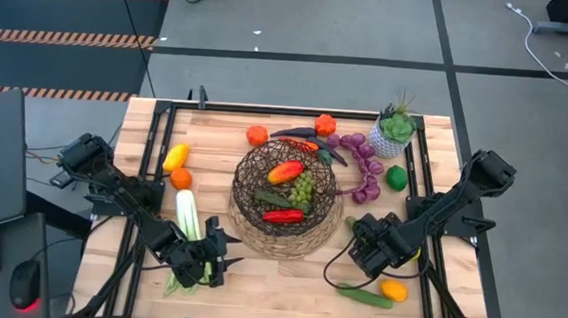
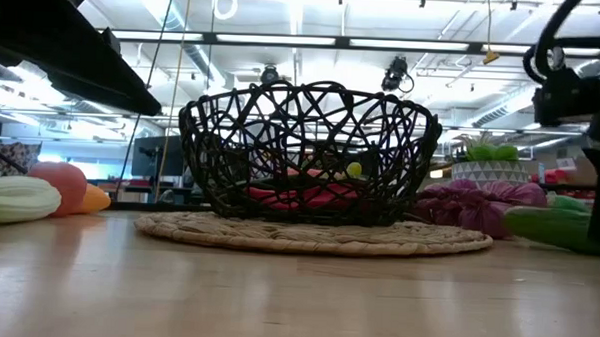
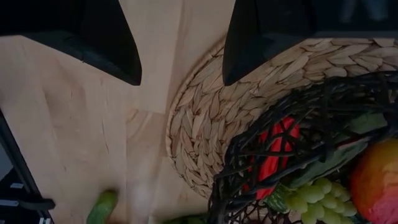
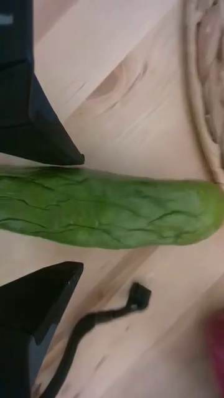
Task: Build produce basket
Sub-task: Put the top green cucumber into the black basket
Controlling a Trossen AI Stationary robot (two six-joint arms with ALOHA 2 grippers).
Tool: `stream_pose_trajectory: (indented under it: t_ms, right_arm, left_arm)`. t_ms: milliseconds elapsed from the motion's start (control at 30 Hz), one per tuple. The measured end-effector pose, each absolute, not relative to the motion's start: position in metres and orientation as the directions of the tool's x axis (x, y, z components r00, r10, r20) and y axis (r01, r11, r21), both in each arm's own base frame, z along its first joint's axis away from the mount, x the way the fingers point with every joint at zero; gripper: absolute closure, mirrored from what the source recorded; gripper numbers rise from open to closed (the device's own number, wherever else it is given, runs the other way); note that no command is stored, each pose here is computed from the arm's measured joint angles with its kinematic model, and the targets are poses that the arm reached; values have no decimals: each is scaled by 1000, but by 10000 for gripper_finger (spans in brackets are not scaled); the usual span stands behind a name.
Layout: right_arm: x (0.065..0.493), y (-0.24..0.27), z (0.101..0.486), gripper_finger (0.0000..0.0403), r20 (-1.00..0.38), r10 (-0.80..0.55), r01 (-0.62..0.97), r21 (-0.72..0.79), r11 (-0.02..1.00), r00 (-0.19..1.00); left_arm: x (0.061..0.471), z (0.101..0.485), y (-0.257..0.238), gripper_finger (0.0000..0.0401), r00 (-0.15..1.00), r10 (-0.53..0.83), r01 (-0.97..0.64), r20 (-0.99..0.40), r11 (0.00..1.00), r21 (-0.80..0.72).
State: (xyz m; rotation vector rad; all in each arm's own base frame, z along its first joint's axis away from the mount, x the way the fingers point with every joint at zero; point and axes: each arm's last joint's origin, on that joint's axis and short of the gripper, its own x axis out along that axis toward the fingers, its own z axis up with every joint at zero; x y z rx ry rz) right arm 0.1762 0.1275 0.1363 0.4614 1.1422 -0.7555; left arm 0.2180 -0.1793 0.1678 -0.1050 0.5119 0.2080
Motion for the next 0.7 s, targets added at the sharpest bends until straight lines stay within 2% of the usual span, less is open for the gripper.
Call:
stream_pose_trajectory:
  t_ms: [133,433,700]
  right_arm:
    - [176,127,134,162,-931,-291,728,-40,684,222]
    - [187,130,152,273,-928,-288,649,-69,758,237]
    - [204,133,215,268,-904,-356,592,-157,791,235]
  left_arm:
    - [218,168,-179,170,851,171,-224,-496,973,-49]
    - [218,168,-179,170,851,172,-240,-495,968,-76]
    - [219,167,-177,170,846,183,-267,-501,958,-102]
